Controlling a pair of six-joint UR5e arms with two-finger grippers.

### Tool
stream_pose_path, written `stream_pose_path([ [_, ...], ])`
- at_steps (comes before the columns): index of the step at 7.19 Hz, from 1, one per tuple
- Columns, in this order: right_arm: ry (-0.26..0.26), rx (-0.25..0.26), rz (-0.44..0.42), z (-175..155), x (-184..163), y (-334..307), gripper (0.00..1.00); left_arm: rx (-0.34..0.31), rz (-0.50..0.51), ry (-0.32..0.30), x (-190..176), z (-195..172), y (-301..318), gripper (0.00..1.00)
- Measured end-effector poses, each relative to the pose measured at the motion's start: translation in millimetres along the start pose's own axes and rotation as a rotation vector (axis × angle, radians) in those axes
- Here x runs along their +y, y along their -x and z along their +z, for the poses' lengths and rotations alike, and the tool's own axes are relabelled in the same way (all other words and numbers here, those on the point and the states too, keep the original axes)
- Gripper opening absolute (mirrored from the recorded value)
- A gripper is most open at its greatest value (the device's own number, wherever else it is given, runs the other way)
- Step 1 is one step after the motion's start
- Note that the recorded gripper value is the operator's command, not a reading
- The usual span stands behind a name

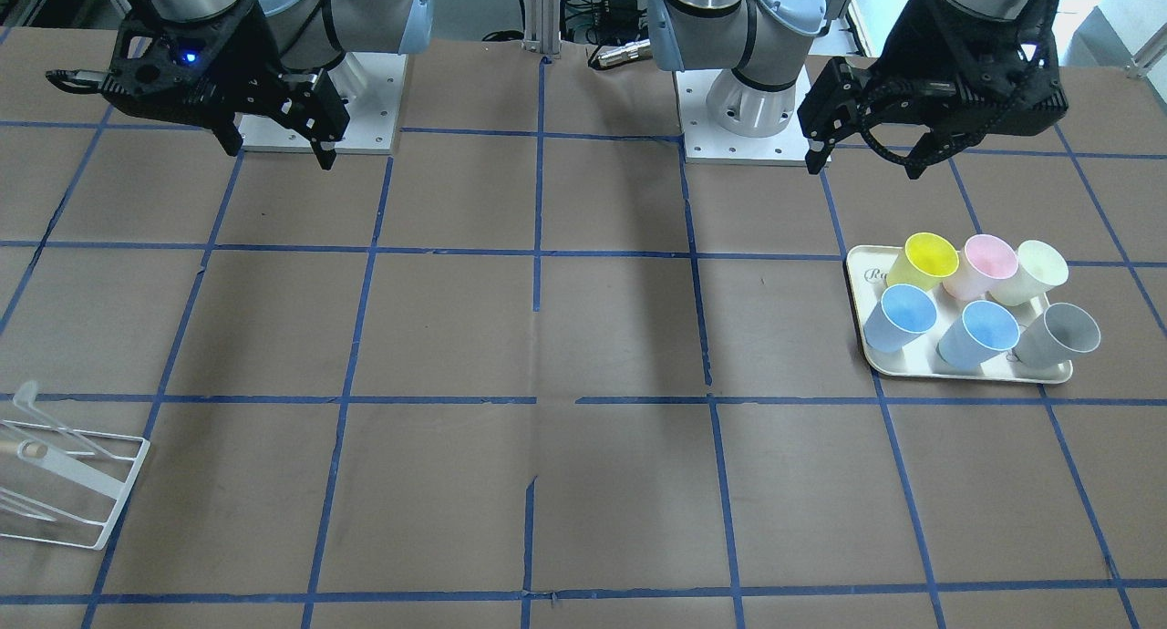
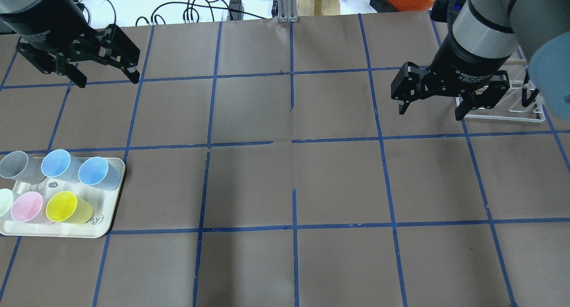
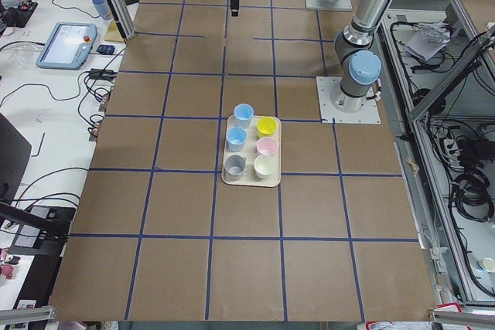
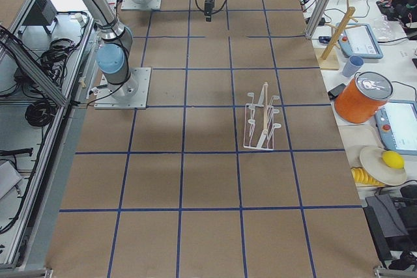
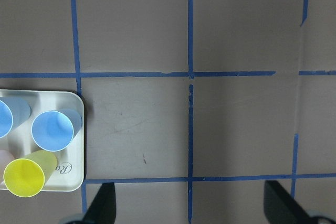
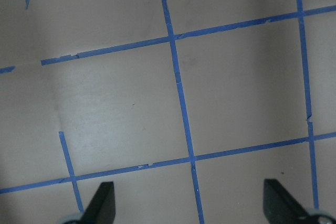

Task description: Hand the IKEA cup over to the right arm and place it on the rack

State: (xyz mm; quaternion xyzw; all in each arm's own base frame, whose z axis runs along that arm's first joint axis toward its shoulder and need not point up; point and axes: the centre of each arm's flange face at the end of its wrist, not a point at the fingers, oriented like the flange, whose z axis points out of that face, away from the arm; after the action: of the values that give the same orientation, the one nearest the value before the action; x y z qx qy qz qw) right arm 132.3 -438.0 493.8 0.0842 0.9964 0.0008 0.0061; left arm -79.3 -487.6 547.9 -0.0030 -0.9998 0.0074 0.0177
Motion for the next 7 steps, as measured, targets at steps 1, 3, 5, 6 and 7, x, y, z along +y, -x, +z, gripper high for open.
stream_pose_path([
  [1,-0.003,-0.001,0.0,-0.5,0.0,0.1,1.0,-0.004,0.047,0.007,-1.5,3.0,5.1,1.0],
  [3,-0.006,-0.001,-0.001,-1.1,0.1,0.3,1.0,-0.008,0.116,0.06,-9.0,30.3,54.9,1.0],
  [5,-0.009,-0.002,0.002,-0.8,-1.4,-0.2,1.0,0.007,0.192,0.073,-11.4,65.2,165.7,1.0],
  [6,-0.01,-0.003,0.005,-0.5,-2.1,-0.5,1.0,0.006,0.239,0.058,-10.0,87.3,224.5,1.0],
  [7,-0.01,-0.004,0.008,-0.1,-3.0,-0.9,1.0,0.001,0.289,0.044,-6.5,115.7,276.6,1.0],
])
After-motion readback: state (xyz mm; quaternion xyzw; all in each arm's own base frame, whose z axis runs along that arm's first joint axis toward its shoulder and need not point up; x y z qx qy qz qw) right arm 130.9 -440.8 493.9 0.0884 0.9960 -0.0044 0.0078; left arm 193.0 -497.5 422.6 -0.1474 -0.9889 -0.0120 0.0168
